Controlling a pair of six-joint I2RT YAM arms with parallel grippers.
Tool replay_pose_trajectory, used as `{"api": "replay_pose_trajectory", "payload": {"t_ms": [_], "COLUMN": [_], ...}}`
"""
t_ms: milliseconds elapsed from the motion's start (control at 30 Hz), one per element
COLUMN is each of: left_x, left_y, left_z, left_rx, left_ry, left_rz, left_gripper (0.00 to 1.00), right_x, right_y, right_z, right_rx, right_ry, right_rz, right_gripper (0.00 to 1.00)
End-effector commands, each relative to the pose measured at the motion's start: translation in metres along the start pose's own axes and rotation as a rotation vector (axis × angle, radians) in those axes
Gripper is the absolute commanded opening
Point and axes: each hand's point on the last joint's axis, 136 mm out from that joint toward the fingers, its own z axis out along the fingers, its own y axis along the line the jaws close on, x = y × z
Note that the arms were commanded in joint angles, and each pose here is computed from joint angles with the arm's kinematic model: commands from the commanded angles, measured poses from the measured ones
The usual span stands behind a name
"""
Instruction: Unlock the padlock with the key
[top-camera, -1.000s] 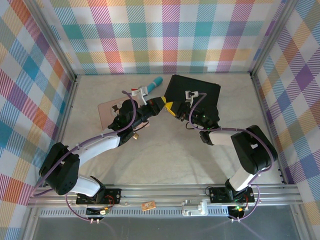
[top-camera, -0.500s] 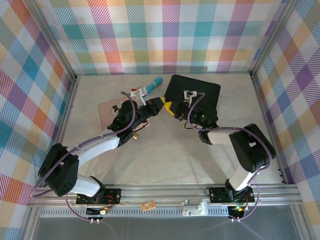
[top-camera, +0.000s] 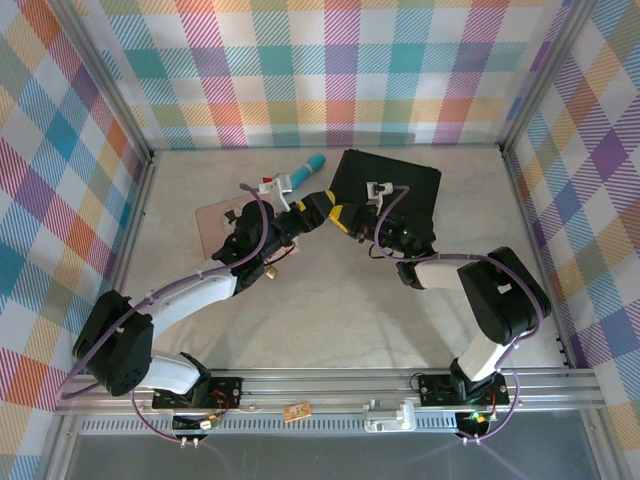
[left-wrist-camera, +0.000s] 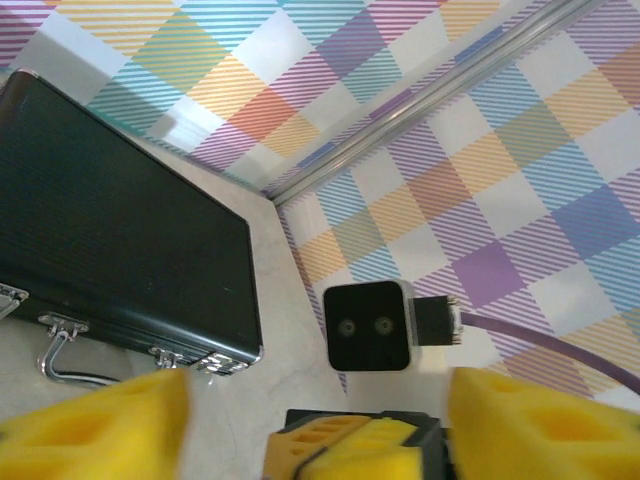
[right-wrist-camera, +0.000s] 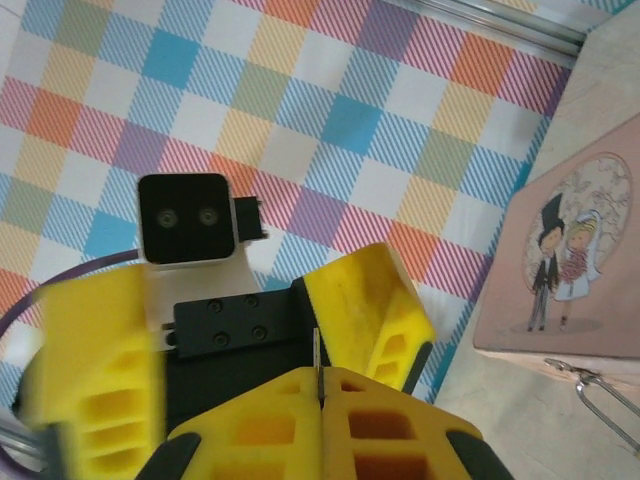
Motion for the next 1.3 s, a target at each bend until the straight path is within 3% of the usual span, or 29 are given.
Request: {"api": "replay_pose_trajectory", "payload": {"t_ms": [0,300,500,633,1000,1233,1267], "left_x": [-0.015,0.001,0.003,0.005,0.007,0.005,0.004], "left_y": [-0.002,-0.004,-0.013,-0.021,-0.020,-0.023,-0.023], "left_z": [-0.013,-0.009,-0.001,0.002,-0.001,-0.001,0.000], "left_rx": [-0.025,0.008,0.053,0.083,0.079,0.097,0.098], "left_ry": [-0.020,0.117,0.128,0.136,0.134,0.126,0.122], "left_rz": [-0.038,-0.116,-0.139,-0.149,-0.148,-0.144,-0.145], "left_gripper": [0.86,0.60,0.59,0.52,0.02,0.00,0.00], "right_x": [0.002,0.007,0.007,0.004,-0.008,-0.011,-0.010], "right_y": [-0.001,0.010,0.017,0.019,0.020,0.025,0.023], "right_z": [-0.002,-0.011,-0.010,-0.006,-0.002,-0.004,-0.005], "right_rx": [0.039,0.206,0.189,0.162,0.100,0.066,0.071], "right_ry": [0.040,0.135,0.140,0.135,0.093,0.080,0.075], "right_rz": [-0.063,-0.253,-0.259,-0.242,-0.176,-0.145,-0.139], "right_gripper": [0.00,0.00,0.00,0.00,0.00,0.00,0.09]}}
